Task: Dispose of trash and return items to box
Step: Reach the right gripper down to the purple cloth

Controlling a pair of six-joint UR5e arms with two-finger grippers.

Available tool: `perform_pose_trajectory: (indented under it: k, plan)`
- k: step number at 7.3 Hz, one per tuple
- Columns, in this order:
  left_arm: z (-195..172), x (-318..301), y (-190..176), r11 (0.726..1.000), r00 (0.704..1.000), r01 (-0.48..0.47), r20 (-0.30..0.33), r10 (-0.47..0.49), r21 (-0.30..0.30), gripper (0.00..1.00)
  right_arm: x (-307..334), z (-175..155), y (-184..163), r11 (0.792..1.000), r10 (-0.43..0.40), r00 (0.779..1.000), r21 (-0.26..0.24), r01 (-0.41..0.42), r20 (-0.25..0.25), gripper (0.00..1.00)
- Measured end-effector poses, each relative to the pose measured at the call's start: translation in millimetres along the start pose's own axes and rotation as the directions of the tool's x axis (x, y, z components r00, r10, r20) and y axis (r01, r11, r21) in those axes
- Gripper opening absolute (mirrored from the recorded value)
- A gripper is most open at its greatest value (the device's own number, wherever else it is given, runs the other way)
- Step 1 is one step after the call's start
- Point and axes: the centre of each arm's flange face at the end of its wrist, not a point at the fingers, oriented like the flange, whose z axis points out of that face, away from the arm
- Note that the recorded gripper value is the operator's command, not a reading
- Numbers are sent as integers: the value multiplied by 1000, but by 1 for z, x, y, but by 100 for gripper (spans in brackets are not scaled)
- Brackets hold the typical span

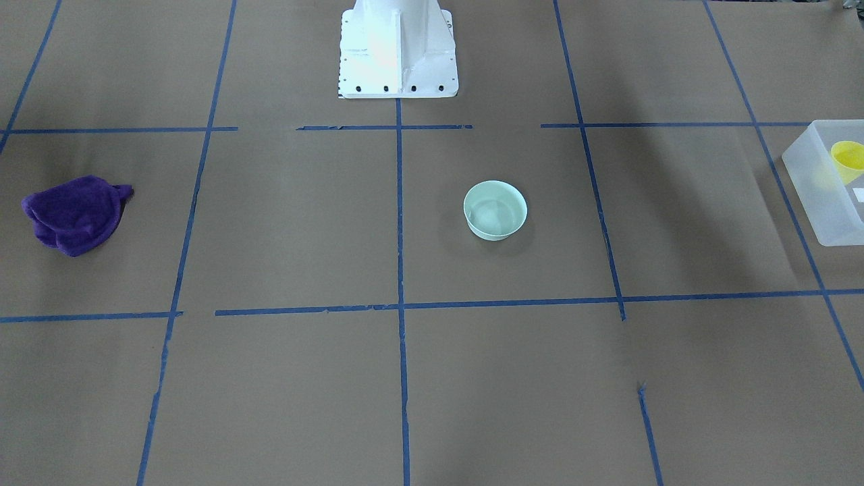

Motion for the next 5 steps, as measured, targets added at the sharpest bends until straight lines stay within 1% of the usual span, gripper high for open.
perform_pose_trajectory:
  k: [1,2,3,4,5]
  plan:
    - [-2,-3,-27,1000,1000,-1,1,1,2,100,-15,17,23,999,-20,1000,-34,20,3,100]
    - [-5,-4,-44,1000,1000,-6,2,6,7,100,-18,33,59,997,-34,999,-76,33,-17,98]
    - [-8,-1,-52,1000,1000,-14,3,14,13,100,-13,43,90,993,-44,998,-108,39,-41,89]
    - [-12,1,-56,1000,1000,-20,5,20,19,100,-6,50,114,990,-46,998,-138,39,-52,60]
    - [-13,3,-58,999,1000,-23,5,23,23,100,-2,59,130,985,-48,997,-167,38,-58,51]
